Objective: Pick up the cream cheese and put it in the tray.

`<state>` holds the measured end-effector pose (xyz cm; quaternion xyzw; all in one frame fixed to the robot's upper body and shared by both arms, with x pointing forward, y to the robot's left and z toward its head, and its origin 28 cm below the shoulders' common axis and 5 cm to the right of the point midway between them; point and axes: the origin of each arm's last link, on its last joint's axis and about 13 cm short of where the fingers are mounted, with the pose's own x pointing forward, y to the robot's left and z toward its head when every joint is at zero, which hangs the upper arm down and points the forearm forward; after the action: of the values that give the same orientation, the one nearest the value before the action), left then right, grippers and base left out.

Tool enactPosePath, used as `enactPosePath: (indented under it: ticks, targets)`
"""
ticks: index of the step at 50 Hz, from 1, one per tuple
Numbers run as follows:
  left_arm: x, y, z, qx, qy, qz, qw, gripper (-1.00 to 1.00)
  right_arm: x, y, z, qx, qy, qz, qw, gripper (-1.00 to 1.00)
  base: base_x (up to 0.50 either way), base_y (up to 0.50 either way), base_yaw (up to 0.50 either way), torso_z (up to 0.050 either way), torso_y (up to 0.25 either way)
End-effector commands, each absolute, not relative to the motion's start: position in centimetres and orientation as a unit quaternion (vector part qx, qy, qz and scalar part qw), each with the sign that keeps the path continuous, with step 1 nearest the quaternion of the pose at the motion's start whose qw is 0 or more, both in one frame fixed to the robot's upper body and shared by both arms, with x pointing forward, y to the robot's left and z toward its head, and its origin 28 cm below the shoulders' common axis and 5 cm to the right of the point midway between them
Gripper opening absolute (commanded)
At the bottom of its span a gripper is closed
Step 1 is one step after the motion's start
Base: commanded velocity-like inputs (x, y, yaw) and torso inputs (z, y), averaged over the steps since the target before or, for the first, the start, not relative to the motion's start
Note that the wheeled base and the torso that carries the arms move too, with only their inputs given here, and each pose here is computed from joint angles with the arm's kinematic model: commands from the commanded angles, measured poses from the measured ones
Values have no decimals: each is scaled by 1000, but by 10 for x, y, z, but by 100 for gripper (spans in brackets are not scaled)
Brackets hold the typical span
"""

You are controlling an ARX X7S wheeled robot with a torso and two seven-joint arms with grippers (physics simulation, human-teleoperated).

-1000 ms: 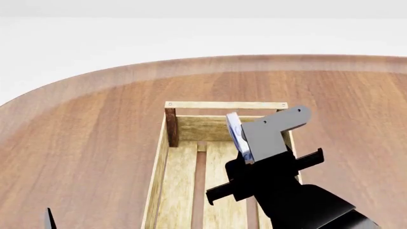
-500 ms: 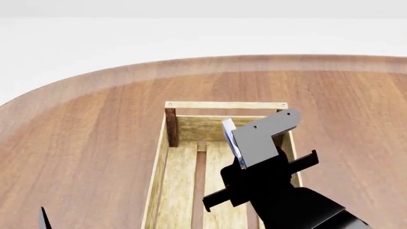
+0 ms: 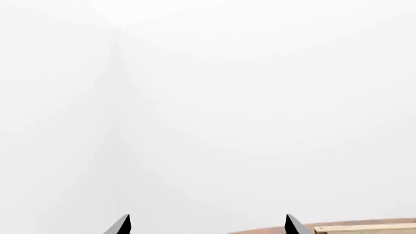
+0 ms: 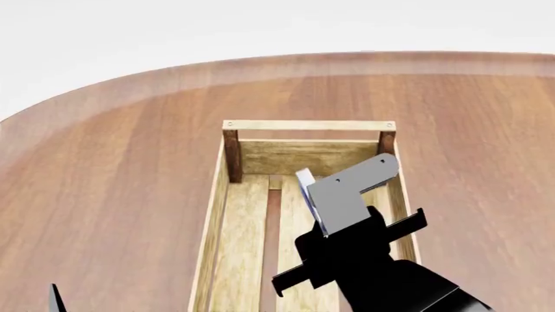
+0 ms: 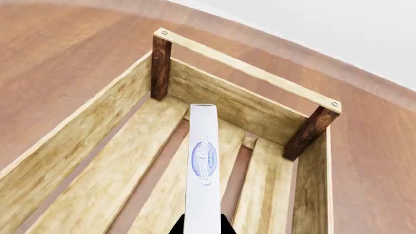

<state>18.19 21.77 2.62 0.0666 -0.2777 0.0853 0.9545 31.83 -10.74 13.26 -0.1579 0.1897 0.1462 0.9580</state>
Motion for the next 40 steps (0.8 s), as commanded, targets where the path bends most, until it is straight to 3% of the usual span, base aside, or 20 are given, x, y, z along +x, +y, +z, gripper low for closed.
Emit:
enactPosePath:
  ticks: [1, 40]
  targets:
    - [181, 218, 26, 65, -286, 81, 953, 100, 321, -107, 135, -170, 180, 144, 958, -100, 0, 0, 0, 0, -70]
    - [181, 218, 26, 65, -287, 82, 952, 100, 319, -104, 132, -173, 180, 159, 955, -100, 0, 0, 0, 0, -70]
